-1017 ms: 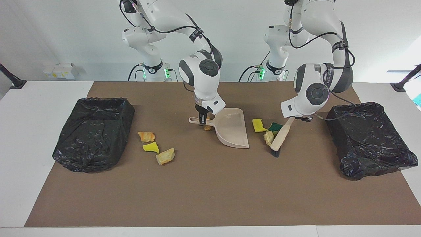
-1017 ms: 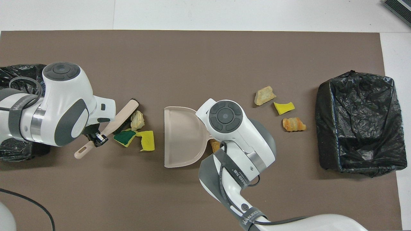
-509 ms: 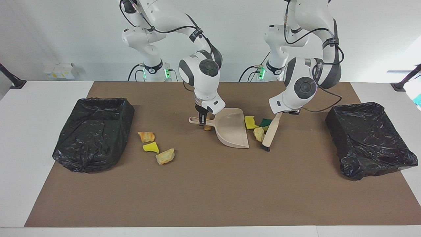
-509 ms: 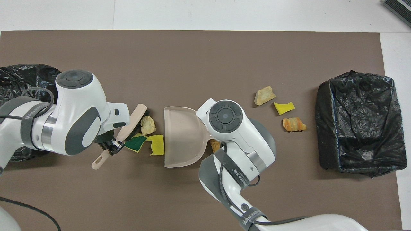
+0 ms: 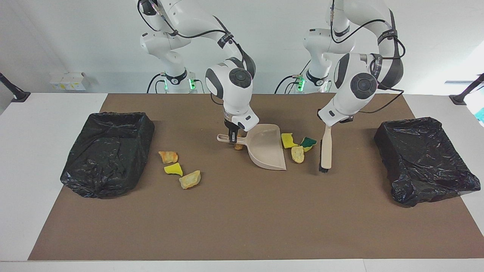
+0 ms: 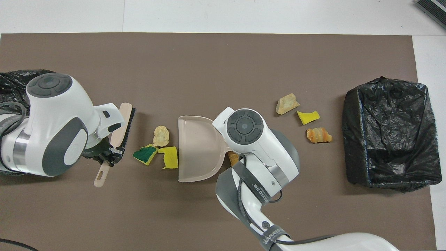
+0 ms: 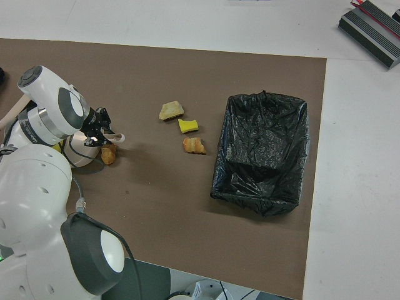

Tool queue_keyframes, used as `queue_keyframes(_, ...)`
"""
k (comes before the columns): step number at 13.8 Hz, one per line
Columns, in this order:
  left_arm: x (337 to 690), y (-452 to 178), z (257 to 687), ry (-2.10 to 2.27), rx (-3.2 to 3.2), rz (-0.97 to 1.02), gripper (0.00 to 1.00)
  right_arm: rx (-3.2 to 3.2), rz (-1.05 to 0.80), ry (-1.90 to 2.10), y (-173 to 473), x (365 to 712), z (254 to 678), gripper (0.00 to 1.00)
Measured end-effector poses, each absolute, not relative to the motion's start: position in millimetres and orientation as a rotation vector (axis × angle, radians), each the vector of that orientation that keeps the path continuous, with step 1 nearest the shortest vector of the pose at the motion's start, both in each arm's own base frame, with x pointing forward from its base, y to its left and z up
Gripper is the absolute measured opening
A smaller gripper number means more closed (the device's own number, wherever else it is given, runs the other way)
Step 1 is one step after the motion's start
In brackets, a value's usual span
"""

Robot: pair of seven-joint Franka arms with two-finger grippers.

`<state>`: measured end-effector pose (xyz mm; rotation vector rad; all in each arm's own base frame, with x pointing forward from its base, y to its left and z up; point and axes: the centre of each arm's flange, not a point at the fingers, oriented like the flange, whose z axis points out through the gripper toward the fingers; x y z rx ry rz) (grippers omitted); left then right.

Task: Sweep and dump trash in bin
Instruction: 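Sweep the sponges and bread into the dustpan with the left gripper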

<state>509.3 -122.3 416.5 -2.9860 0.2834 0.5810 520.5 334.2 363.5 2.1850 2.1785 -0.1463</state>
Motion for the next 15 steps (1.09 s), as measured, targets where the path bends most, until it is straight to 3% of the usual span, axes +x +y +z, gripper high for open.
queue_keyframes(4,490.9,-98.6,390.0,-0.024,-2.983,0.549,0.26,2.185,-0.146,2.178,334.2,520.5,363.5,0.31)
queue_keyframes(7,450.9,-102.3,358.2,-0.263,-2.982,0.427,0.26,2.185,-0.146,2.178,334.2,520.5,363.5,0.31)
queue_keyframes(15,408.5,-177.9,342.8,-0.216,-3.079,0.443,0.26,2.185,-0.146,2.179,334.2,520.5,363.7,0.31)
